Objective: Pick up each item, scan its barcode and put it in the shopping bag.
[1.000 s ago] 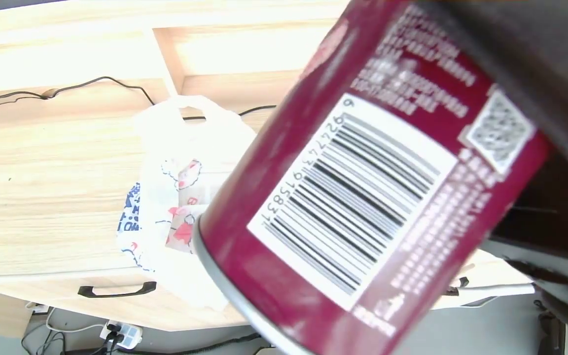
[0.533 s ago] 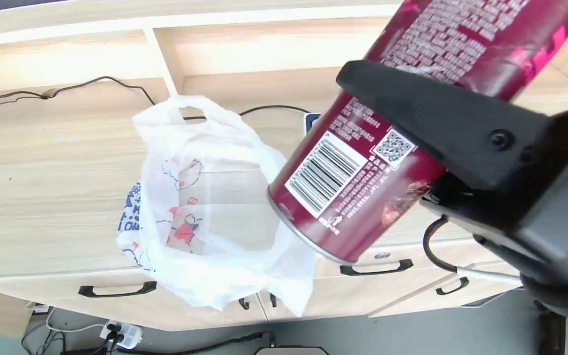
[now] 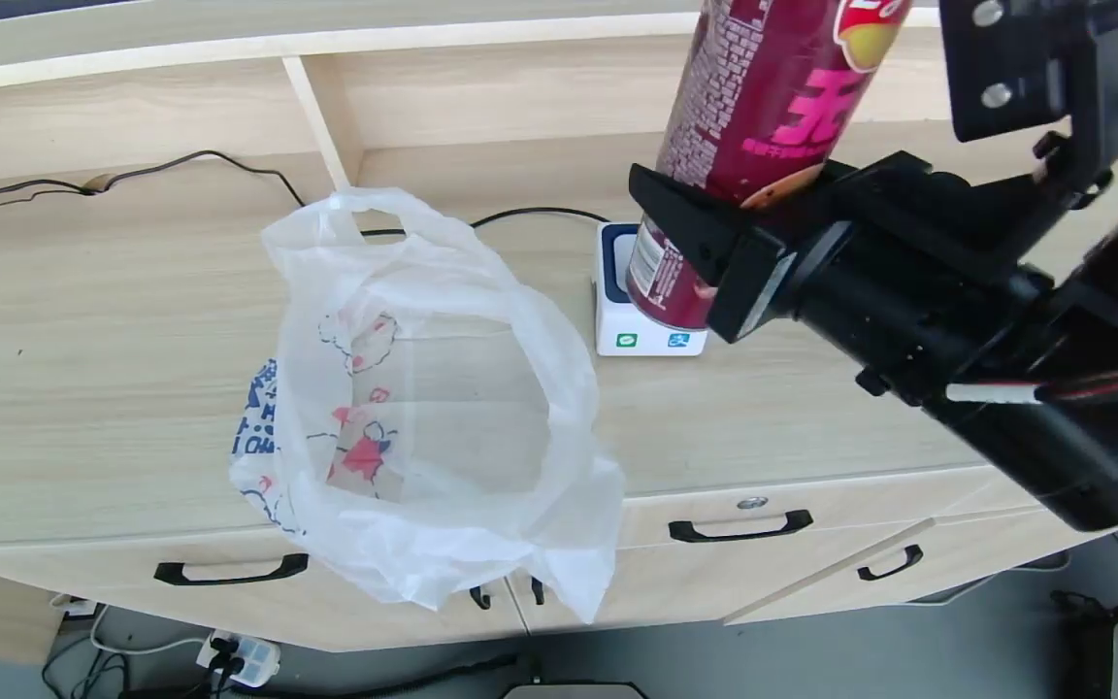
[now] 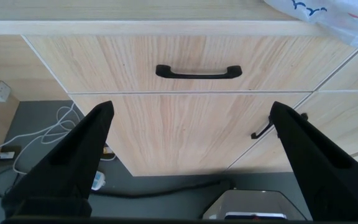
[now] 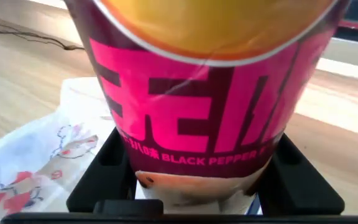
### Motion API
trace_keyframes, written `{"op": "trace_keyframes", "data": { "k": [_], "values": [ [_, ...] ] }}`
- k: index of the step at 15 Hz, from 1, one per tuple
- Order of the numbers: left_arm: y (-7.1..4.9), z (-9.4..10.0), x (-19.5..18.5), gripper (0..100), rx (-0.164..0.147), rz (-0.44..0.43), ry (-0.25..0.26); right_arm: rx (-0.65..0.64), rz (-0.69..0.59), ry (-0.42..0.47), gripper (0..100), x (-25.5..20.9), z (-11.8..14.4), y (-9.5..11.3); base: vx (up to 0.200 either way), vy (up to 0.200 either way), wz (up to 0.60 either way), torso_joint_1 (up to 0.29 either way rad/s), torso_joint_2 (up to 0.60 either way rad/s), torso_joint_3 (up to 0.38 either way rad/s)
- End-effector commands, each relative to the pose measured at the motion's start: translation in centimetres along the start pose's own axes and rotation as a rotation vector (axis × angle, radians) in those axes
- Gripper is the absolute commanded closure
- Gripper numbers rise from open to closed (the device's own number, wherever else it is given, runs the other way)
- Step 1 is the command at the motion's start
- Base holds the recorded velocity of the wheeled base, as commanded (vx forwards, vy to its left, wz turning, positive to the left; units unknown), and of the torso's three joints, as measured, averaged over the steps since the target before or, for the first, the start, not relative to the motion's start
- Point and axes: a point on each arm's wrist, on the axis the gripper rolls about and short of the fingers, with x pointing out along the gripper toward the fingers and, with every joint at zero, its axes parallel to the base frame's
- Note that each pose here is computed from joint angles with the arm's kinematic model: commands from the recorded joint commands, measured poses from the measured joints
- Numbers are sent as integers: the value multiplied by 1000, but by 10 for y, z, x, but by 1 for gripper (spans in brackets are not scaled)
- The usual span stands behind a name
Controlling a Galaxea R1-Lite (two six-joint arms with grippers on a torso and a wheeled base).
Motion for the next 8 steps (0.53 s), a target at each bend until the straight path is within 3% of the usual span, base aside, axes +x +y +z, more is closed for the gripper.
{"op": "trace_keyframes", "data": {
  "k": [1,4,6,8],
  "values": [
    [0,0,0,0,-1,0,2,-150,-63,5,100,38,-16,-4,0,0,0,0,0,0],
    [0,1,0,0,-2,2,-4,-438,-113,-28,100,54,-17,-60,0,0,0,0,0,0],
    [0,1,0,0,-2,2,-6,-533,-112,-35,100,62,-15,-75,0,0,0,0,0,0],
    [0,1,0,0,1,2,-4,-770,25,-64,100,63,-25,-96,0,0,0,0,0,0]
  ]
}}
